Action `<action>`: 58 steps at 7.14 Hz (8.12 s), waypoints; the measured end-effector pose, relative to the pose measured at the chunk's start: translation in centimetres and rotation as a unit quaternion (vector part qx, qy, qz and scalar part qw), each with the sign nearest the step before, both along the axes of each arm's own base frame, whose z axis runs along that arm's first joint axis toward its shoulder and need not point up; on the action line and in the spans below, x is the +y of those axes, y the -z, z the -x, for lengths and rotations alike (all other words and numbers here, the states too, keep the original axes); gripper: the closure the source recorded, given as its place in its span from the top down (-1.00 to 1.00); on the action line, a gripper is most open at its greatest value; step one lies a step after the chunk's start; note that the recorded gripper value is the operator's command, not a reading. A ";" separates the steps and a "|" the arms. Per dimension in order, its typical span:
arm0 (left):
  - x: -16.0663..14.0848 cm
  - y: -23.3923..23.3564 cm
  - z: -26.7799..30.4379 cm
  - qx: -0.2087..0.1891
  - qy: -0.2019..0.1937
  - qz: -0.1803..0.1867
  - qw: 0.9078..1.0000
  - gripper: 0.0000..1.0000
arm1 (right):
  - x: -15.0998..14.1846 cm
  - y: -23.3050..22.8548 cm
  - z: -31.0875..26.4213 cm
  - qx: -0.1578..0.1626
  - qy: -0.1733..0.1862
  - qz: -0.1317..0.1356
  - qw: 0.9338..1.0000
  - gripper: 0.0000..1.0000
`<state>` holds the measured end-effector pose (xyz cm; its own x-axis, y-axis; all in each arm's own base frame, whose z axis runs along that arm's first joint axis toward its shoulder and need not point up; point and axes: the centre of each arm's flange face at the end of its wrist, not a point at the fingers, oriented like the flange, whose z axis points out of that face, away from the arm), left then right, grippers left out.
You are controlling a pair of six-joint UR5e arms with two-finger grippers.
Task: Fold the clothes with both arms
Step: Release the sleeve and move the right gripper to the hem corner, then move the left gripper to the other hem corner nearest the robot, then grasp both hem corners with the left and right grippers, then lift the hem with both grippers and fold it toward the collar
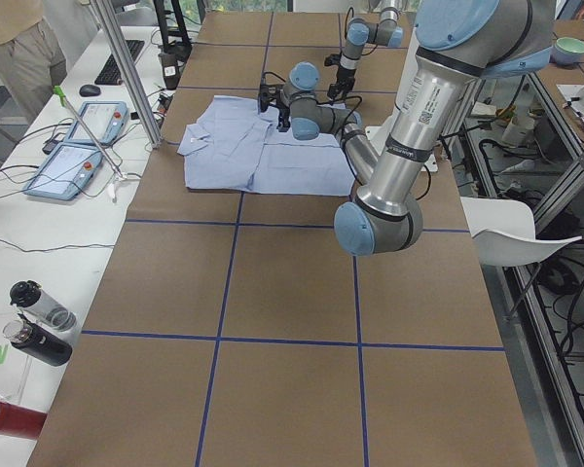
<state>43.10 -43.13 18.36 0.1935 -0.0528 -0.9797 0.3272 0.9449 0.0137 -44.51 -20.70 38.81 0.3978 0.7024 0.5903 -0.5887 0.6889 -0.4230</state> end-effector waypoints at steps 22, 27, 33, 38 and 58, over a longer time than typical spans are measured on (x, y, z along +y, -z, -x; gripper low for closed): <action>17.5 -11.6 -1.6 -0.126 -0.016 0.153 0.980 0.58 | 1.1 1.3 -0.5 -0.016 0.000 0.014 1.000 -1.00; 23.3 -16.7 -1.5 -0.151 -0.040 0.206 0.966 0.52 | 0.8 1.2 -0.8 -0.015 0.000 0.015 1.000 -1.00; 23.7 -17.9 -3.9 -0.163 -0.045 0.207 0.964 0.33 | 0.7 0.9 -1.0 -0.012 -0.001 0.015 1.000 -1.00; 22.8 -19.3 -4.3 -0.181 -0.041 0.195 0.963 0.22 | 0.7 0.8 -1.1 -0.011 -0.001 0.014 1.000 -1.00; 11.5 -7.1 5.6 -0.036 0.040 0.212 0.976 -1.00 | -6.4 6.6 -7.3 -0.073 -0.094 -0.001 0.993 -1.00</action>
<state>37.48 -31.68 25.46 0.2394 -0.4687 -0.8503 0.4134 0.8416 -0.3475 -37.21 -27.13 32.20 0.1693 0.7551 0.6334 -0.6397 0.5731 -0.5122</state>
